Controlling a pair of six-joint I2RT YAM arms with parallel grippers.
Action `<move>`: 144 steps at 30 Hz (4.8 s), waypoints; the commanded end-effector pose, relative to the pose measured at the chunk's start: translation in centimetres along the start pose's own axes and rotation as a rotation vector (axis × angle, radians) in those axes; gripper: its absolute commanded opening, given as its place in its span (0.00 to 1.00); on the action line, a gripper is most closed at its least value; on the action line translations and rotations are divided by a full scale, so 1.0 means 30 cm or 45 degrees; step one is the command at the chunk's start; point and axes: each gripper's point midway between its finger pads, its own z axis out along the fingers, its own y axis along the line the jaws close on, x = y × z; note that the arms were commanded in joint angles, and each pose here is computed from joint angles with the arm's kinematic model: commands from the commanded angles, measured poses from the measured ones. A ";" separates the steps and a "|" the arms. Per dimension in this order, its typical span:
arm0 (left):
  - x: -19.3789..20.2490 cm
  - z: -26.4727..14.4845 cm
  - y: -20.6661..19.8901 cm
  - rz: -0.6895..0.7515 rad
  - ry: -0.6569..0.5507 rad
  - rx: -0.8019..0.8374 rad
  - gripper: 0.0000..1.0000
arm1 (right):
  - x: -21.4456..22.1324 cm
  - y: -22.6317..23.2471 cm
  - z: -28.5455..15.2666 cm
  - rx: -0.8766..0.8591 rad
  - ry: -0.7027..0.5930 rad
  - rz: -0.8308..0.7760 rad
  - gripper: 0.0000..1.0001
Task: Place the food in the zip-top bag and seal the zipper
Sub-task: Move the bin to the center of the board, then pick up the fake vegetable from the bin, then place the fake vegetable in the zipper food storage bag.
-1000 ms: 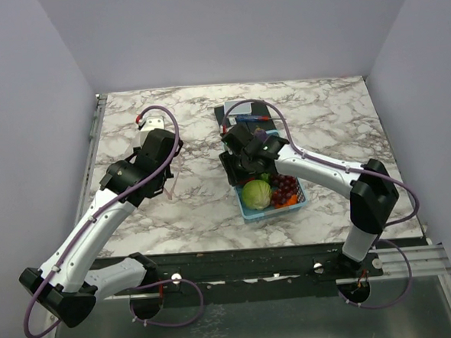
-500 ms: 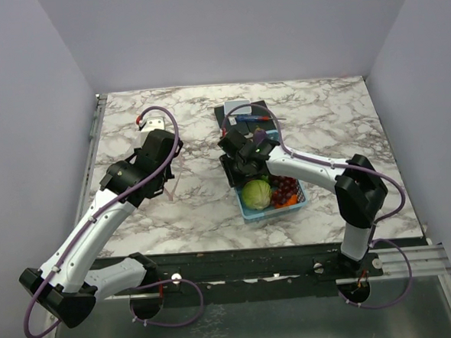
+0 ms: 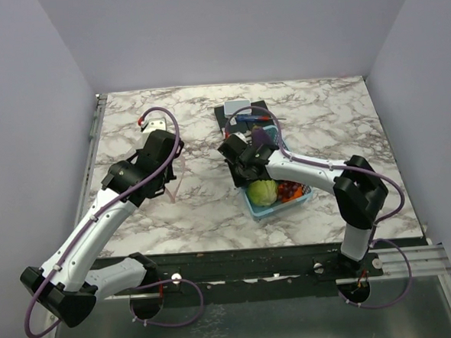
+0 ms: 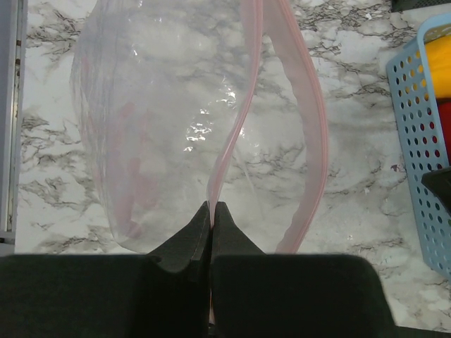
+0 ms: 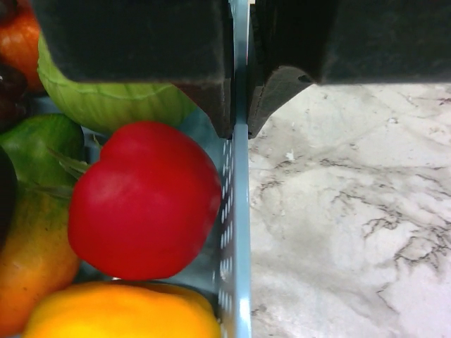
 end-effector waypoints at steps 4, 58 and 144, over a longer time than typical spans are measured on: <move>0.017 0.020 -0.059 -0.028 0.033 0.090 0.00 | 0.027 -0.117 -0.017 0.178 -0.061 -0.002 0.01; 0.125 0.039 -0.513 -0.127 0.142 0.455 0.00 | -0.216 -0.579 -0.374 0.380 -0.373 0.157 0.73; 0.126 -0.007 -0.537 -0.089 0.095 0.482 0.00 | 0.061 -0.117 -0.573 -0.824 -0.178 0.074 0.28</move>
